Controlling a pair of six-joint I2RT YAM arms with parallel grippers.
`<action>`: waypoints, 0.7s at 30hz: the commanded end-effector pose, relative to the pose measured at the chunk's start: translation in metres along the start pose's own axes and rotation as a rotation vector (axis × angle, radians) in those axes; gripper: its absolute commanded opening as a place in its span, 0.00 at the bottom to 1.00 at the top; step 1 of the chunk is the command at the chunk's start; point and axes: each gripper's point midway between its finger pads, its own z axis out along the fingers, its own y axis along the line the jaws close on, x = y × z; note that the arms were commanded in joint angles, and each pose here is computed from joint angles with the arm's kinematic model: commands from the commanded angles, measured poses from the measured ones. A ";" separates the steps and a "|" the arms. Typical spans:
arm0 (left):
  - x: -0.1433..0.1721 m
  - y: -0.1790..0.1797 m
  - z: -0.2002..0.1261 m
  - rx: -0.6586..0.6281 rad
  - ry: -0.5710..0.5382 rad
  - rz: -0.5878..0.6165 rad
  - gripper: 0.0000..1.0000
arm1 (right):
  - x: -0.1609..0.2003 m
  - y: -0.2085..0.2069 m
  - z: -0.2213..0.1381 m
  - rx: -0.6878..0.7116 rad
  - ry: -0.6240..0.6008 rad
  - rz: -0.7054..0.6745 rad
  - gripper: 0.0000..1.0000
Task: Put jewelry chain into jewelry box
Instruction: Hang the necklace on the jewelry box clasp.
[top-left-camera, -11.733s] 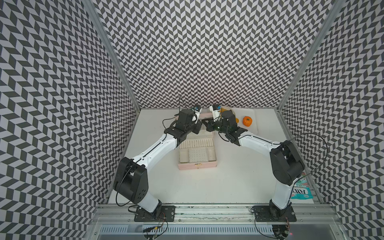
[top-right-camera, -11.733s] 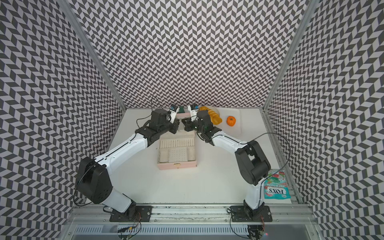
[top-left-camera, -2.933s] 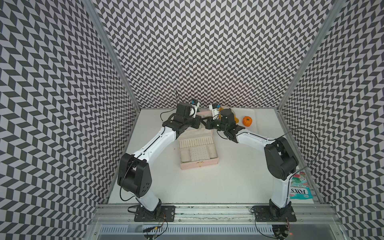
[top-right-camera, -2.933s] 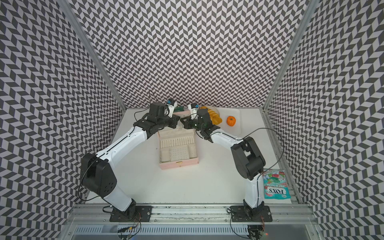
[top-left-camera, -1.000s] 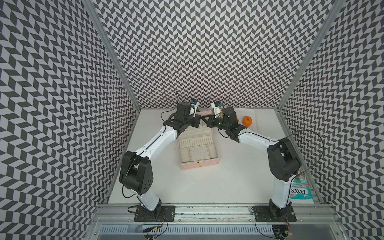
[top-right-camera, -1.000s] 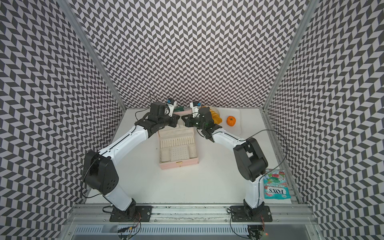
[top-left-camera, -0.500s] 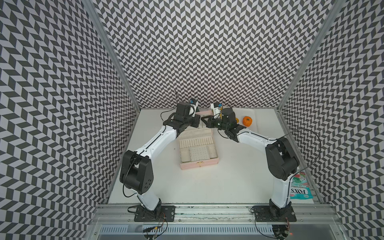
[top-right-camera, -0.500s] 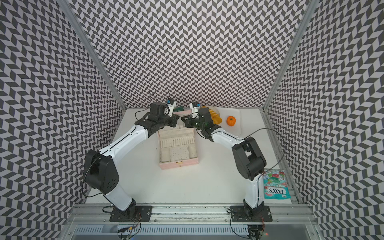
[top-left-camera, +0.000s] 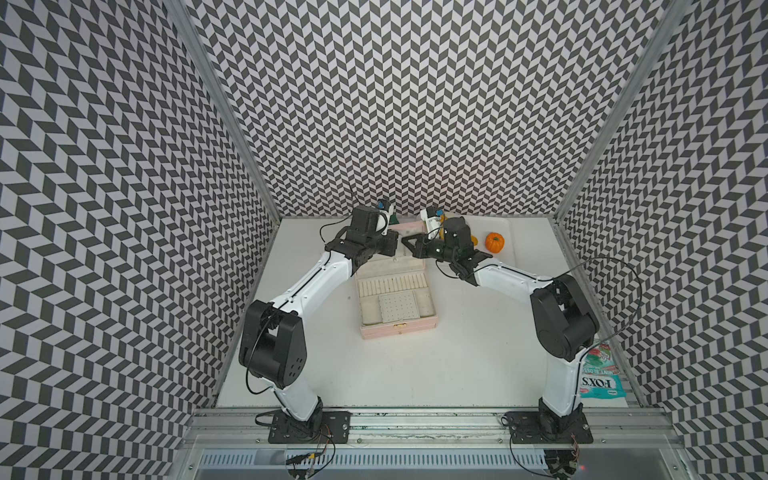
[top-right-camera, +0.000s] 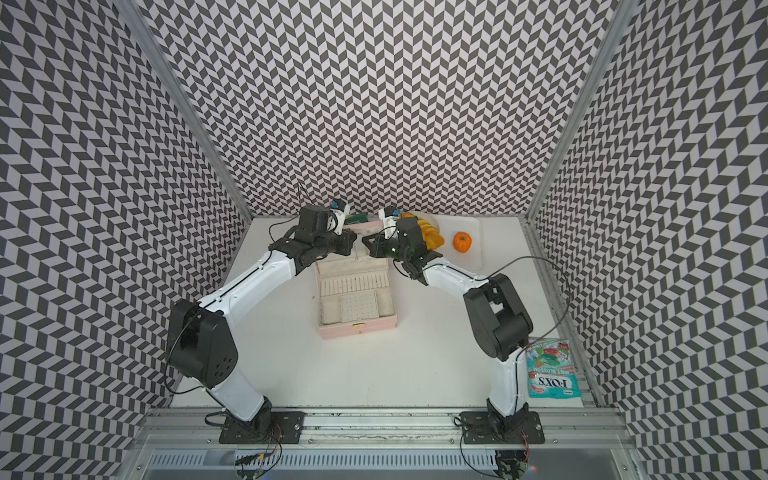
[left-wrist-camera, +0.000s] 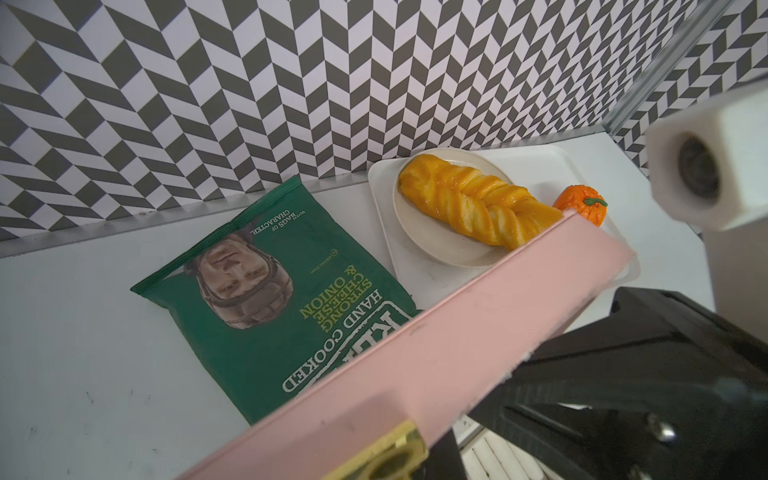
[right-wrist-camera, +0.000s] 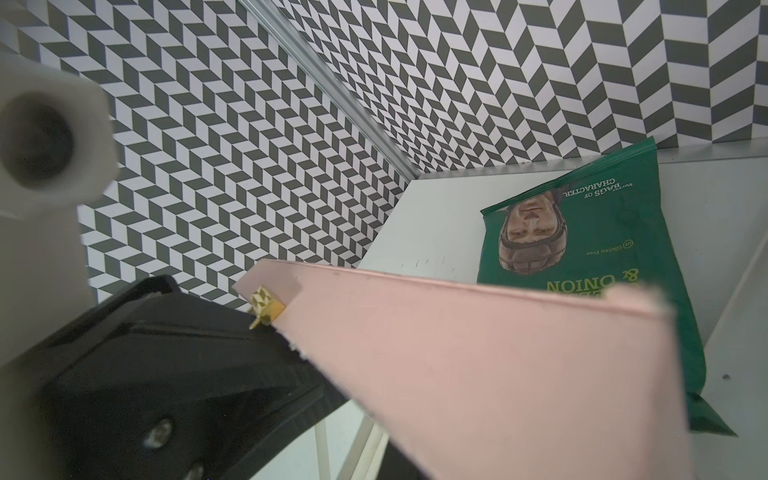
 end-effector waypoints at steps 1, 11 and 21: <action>0.006 0.006 0.004 -0.011 0.018 -0.010 0.00 | -0.014 0.023 -0.011 -0.052 -0.043 -0.027 0.00; 0.007 0.004 0.009 0.004 0.025 -0.016 0.00 | -0.008 0.019 -0.009 -0.049 -0.024 -0.017 0.00; 0.009 0.004 0.011 0.007 0.029 -0.016 0.00 | -0.006 0.031 -0.009 -0.117 -0.010 0.002 0.00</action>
